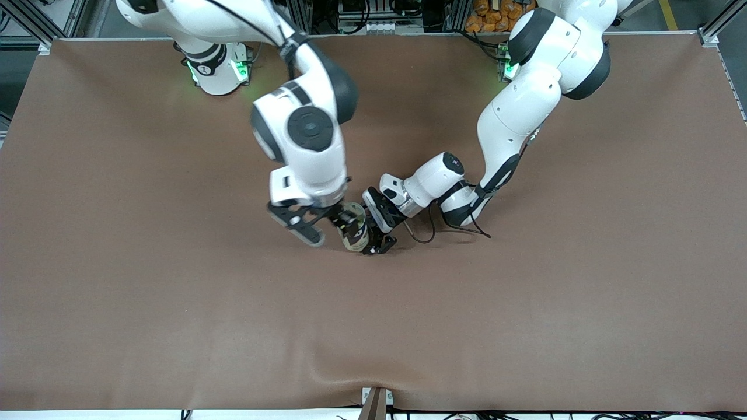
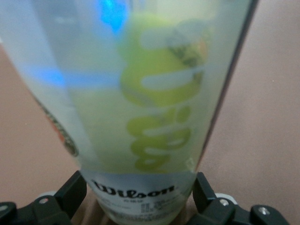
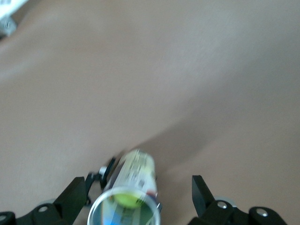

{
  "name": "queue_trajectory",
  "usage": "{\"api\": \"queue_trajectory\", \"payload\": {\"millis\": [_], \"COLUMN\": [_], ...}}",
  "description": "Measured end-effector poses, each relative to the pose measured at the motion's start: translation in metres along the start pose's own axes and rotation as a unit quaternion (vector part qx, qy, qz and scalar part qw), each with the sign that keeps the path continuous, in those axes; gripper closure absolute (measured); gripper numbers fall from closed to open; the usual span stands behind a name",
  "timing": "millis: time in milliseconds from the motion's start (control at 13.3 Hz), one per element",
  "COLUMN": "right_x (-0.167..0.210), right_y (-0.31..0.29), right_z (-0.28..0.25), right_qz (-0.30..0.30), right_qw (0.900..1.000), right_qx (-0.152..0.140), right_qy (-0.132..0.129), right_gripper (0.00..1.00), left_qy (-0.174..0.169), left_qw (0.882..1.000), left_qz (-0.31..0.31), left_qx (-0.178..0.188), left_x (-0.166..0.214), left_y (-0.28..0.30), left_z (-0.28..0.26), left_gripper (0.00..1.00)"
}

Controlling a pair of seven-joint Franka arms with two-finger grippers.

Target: Insert tennis ball vertically with right arm

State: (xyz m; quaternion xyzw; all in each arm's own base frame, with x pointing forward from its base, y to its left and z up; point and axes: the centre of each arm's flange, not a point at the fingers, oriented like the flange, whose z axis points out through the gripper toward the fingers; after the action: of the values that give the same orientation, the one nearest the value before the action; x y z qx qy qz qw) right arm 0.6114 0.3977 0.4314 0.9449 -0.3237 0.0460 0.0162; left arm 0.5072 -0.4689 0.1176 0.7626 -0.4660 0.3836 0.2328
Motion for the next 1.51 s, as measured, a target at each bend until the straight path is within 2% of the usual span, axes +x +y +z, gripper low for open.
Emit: {"api": "queue_trajectory", "payload": {"millis": [301,527,829,979,1205,1507], "right_x": [0.102,0.158,0.245,0.281,0.314,0.317], "right_y": [0.077,0.136,0.247,0.296,0.34,0.343], "right_z": [-0.055,-0.101,-0.14,-0.145,-0.156,-0.166], "right_qz": [-0.034,-0.055,-0.089,-0.104,-0.14,-0.165], "right_qw": [0.999,0.998,0.994,0.992,0.989,0.985], "right_qx": [-0.037,-0.029,-0.005,0.005,0.019,0.027], "right_qy": [-0.023,-0.026,-0.061,-0.065,-0.052,-0.039], "right_gripper": [0.0,0.0,0.0,0.0,0.0,0.0], "left_qy": [0.0,-0.002,-0.011,-0.011,-0.008,-0.012], "left_qw": [1.0,1.0,1.0,1.0,1.0,1.0], "left_qz": [-0.001,-0.007,-0.011,-0.015,-0.018,-0.022], "left_qx": [0.0,-0.001,-0.006,-0.003,-0.003,-0.003], "left_x": [0.0,-0.002,-0.011,-0.015,-0.018,-0.022], "left_y": [0.0,0.001,0.004,-0.001,-0.004,-0.007], "left_z": [0.0,0.0,0.0,-0.003,-0.006,-0.015], "left_gripper": [0.0,0.0,0.0,0.0,0.0,0.0]}}
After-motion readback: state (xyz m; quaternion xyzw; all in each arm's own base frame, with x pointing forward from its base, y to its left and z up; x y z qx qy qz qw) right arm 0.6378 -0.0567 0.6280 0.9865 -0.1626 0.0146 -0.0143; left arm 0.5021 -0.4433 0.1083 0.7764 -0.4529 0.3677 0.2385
